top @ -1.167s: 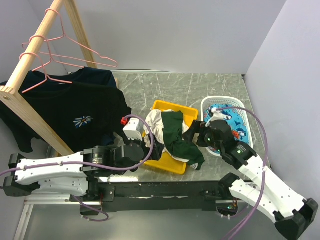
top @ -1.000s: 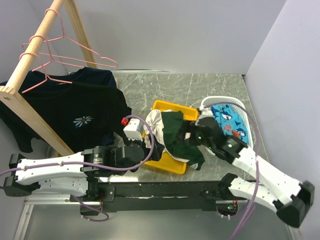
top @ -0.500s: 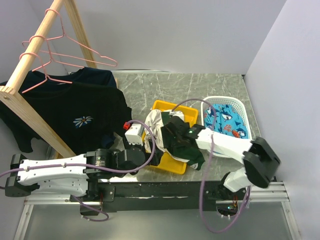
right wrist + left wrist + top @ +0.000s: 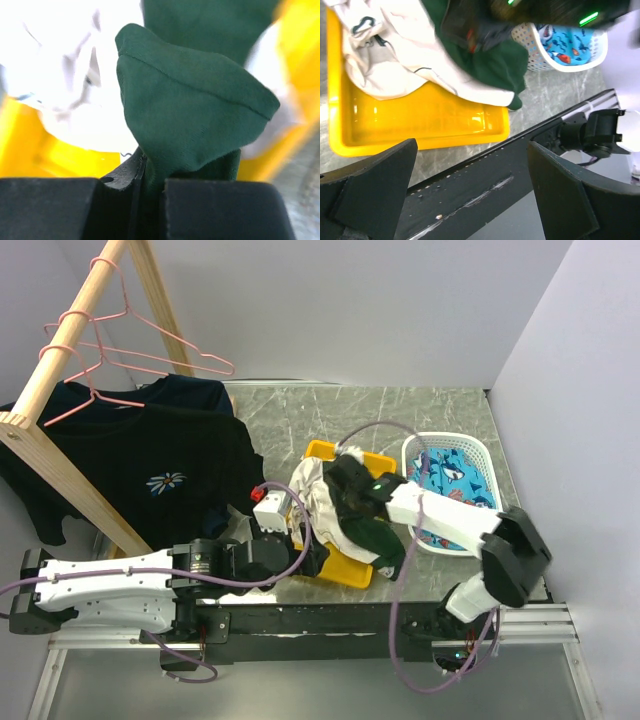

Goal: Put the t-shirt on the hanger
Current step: Pick up the T-shirt and place it in the bin, then move the bin to the center of the board.

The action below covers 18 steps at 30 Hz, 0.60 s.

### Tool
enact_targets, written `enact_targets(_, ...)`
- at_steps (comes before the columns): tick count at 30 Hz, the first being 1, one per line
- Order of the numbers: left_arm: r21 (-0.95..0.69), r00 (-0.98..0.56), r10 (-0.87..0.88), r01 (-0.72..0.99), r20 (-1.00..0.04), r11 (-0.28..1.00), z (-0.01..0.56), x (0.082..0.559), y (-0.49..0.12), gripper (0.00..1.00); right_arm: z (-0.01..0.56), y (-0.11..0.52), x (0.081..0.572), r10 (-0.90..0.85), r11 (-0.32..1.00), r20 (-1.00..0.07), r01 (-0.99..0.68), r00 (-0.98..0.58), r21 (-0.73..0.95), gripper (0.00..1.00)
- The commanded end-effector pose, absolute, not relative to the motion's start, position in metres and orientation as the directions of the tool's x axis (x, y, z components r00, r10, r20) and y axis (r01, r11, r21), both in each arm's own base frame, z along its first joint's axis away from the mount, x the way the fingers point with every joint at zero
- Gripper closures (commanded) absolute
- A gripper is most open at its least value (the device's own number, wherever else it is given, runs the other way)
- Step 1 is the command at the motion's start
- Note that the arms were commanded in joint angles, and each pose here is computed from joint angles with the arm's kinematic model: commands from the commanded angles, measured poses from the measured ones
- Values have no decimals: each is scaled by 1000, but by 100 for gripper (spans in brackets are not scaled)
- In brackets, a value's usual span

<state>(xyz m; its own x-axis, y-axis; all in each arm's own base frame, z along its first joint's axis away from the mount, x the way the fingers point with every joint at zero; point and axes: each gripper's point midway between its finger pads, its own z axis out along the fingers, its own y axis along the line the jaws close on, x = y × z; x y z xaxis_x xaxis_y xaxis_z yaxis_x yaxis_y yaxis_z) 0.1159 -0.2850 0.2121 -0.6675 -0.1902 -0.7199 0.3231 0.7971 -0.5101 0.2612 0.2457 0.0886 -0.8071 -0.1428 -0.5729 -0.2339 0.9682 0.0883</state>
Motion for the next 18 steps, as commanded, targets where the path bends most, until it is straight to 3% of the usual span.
enact_targets(1, -541, -668, -192, 365, -719, 757, 223, 112, -299, 4, 219, 228, 297, 72, 964, -778, -156, -624, 215, 100)
enact_targets(9, -535, -716, -160, 335, -680, 776, 197, 126, -315, 4, 408, 138, 283, 360, 928, -908, -18, -216, 372, 100)
enact_targets(13, -581, -735, -191, 320, -650, 748, 192, 159, -323, 4, 489, 90, 256, 471, 882, -882, 1, 0, 471, 100)
enact_targets(18, -558, -718, -219, 275, -661, 783, 190, 204, -330, 4, 534, 54, 230, 531, 845, -837, -6, 137, 535, 100)
